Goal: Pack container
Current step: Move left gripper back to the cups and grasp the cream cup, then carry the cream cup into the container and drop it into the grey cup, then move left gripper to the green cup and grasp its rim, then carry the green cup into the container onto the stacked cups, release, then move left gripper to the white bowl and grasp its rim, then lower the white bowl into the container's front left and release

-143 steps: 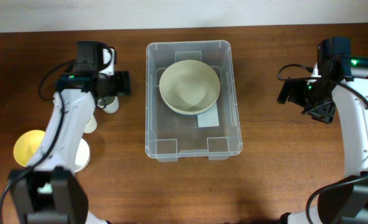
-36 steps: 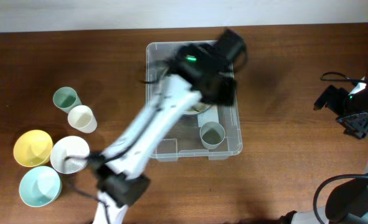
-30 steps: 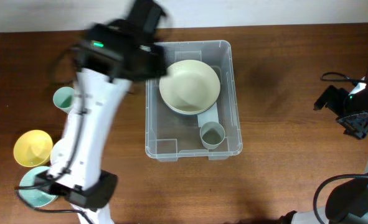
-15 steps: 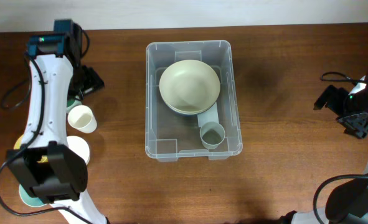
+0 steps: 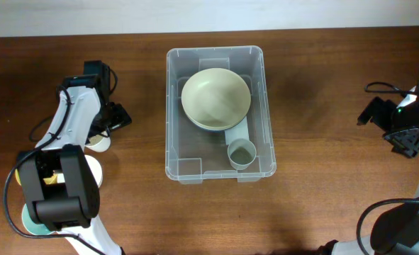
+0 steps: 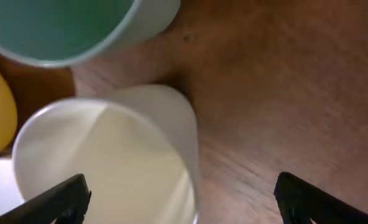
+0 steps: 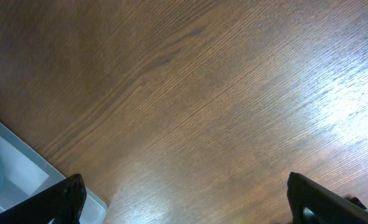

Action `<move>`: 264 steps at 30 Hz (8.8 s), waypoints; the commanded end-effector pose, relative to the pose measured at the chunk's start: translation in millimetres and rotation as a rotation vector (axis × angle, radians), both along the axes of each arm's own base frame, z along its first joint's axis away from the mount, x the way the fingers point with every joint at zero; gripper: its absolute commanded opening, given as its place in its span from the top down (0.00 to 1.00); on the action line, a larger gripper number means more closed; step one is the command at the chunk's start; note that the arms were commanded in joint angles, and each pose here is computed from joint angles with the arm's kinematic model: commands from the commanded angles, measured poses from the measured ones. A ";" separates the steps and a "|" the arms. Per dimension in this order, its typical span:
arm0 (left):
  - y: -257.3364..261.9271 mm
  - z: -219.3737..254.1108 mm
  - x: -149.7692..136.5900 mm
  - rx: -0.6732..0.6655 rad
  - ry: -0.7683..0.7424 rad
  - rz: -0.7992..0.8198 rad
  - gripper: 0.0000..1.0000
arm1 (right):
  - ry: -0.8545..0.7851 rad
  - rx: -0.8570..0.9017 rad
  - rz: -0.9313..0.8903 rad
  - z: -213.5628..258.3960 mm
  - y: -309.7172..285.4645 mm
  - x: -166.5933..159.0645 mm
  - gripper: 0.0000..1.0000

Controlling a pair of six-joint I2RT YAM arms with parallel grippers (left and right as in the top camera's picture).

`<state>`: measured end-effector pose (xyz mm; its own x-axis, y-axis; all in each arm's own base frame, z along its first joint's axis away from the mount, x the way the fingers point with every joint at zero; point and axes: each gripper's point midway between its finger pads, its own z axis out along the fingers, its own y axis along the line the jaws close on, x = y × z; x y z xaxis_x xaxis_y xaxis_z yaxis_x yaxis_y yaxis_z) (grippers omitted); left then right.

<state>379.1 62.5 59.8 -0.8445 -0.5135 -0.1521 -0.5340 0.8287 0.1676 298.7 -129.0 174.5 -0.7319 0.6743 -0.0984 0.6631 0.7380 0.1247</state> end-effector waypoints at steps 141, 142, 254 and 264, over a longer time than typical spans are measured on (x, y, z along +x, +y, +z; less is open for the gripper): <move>-373.4 217.7 -79.7 -0.374 -0.388 -0.846 0.99 | -0.018 -0.006 0.032 7.7 4.6 -2.5 0.01; -381.4 211.2 -85.1 -0.380 -0.365 -0.859 0.99 | -0.018 -0.006 0.032 7.7 4.6 -2.5 0.01; -316.6 126.5 -97.4 -0.278 -0.232 -0.796 0.99 | -0.003 0.001 0.032 -3.8 5.4 -4.1 0.01; -317.5 57.3 -94.3 -0.210 -0.038 -0.745 0.99 | -0.002 0.001 0.033 -3.8 5.4 -4.3 0.01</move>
